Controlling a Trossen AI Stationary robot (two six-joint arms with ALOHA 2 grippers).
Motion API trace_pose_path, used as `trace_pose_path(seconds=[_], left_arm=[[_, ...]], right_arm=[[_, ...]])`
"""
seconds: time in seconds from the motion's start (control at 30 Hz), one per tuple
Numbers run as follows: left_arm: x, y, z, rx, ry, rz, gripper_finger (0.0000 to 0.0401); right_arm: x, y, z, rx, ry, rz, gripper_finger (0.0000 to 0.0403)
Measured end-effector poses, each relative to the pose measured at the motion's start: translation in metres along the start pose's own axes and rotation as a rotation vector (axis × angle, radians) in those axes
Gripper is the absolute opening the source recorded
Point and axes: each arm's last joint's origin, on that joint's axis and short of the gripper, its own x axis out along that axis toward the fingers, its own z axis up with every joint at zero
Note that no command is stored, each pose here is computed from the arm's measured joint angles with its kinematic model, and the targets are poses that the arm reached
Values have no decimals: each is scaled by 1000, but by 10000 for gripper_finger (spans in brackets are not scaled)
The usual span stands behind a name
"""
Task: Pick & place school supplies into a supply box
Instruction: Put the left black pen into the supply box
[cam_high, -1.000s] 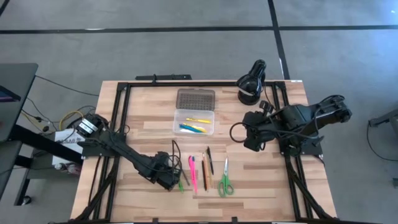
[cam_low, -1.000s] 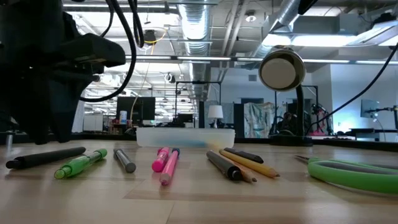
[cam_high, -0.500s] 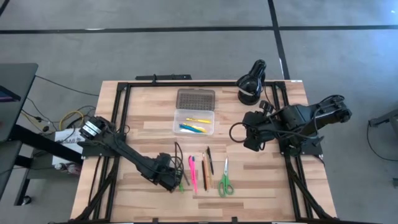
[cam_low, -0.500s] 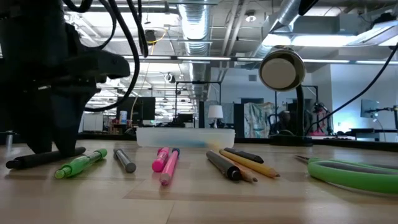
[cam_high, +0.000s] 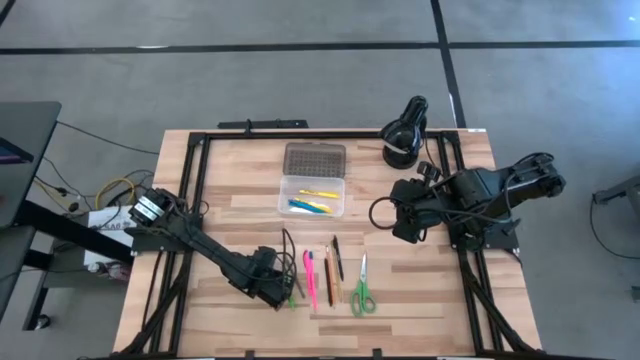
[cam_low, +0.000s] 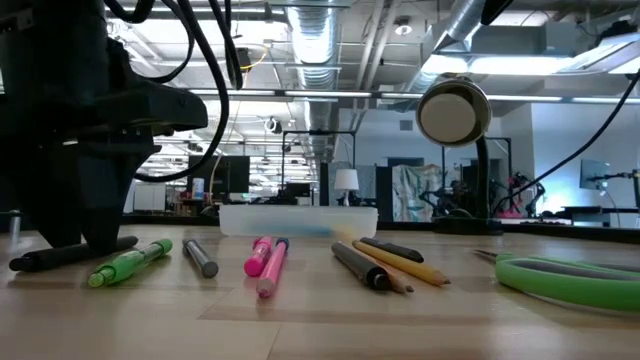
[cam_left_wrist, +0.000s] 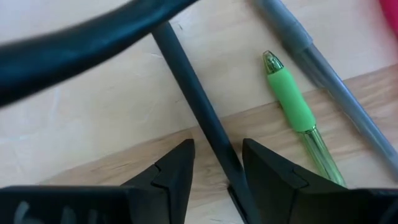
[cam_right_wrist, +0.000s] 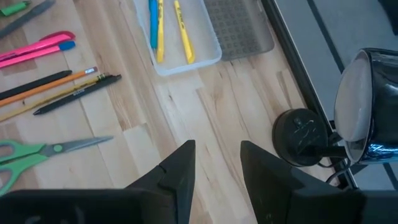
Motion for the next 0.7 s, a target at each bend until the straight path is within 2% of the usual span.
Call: trace_pose_path(seconds=[0.37,0.7], left_arm=[[1,1,4,134,42,35,137],[2,2,10,371,93,53,137]], right_arm=[[0,0,0,-1,0,0,121],[0,0,0,-4,1,1,121]])
